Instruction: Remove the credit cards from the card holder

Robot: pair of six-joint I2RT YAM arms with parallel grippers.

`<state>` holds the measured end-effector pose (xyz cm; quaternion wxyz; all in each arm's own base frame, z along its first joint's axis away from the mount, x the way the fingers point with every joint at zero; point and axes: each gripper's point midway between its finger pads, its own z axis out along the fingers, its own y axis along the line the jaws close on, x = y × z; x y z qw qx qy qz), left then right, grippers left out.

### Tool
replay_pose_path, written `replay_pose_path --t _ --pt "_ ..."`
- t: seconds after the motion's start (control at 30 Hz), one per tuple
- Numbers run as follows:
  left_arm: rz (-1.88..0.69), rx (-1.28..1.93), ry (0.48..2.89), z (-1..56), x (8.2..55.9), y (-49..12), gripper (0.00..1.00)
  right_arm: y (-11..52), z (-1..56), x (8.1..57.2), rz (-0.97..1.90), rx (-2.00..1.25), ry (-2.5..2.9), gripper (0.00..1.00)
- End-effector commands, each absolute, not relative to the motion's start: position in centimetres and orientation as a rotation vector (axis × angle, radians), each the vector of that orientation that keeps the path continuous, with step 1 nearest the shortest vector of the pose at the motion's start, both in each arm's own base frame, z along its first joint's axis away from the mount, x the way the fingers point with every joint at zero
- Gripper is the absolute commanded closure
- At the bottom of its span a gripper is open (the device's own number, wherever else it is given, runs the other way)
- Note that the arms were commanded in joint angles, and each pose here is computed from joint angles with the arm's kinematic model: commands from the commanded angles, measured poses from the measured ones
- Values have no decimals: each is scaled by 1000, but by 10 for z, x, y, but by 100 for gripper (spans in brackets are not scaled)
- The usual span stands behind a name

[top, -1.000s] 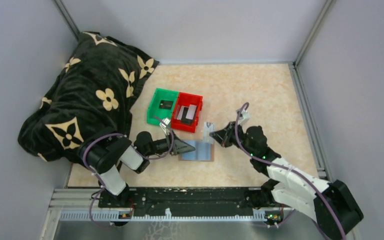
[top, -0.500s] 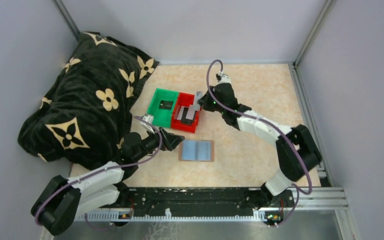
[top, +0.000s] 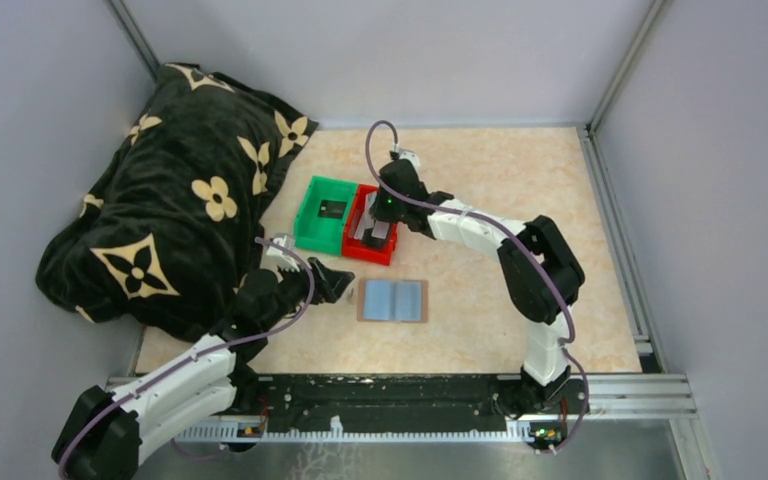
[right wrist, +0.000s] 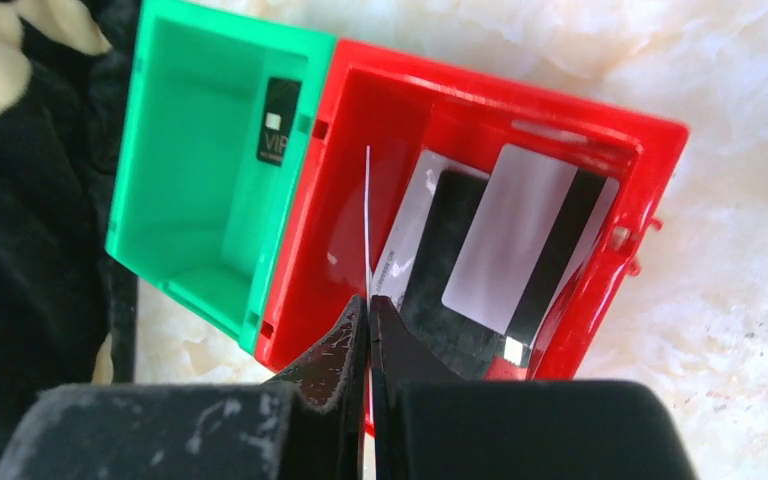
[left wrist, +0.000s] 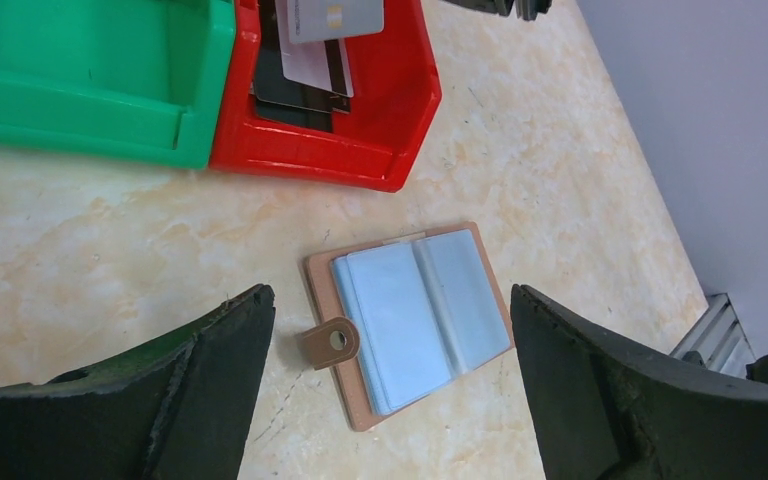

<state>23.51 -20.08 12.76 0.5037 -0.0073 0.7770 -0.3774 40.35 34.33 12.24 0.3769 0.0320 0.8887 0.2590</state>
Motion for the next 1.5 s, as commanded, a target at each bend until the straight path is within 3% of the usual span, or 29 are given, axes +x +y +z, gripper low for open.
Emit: replay_pose_path --t 0.0,0.83,0.93,1.1,1.47 --pt "-853 -15 1889 122 235 -192 7 352 130 410 656 125 2253 100" --pt "-817 -29 1913 113 231 -184 2 371 93 425 668 143 2288 100" --pt "-817 -31 1915 112 230 -183 2 372 93 425 673 143 2287 92" --pt "-816 -37 1915 111 231 -183 2 366 108 425 659 137 2254 84" --pt "-833 -37 1929 107 233 -188 1 350 187 409 697 83 2100 82"
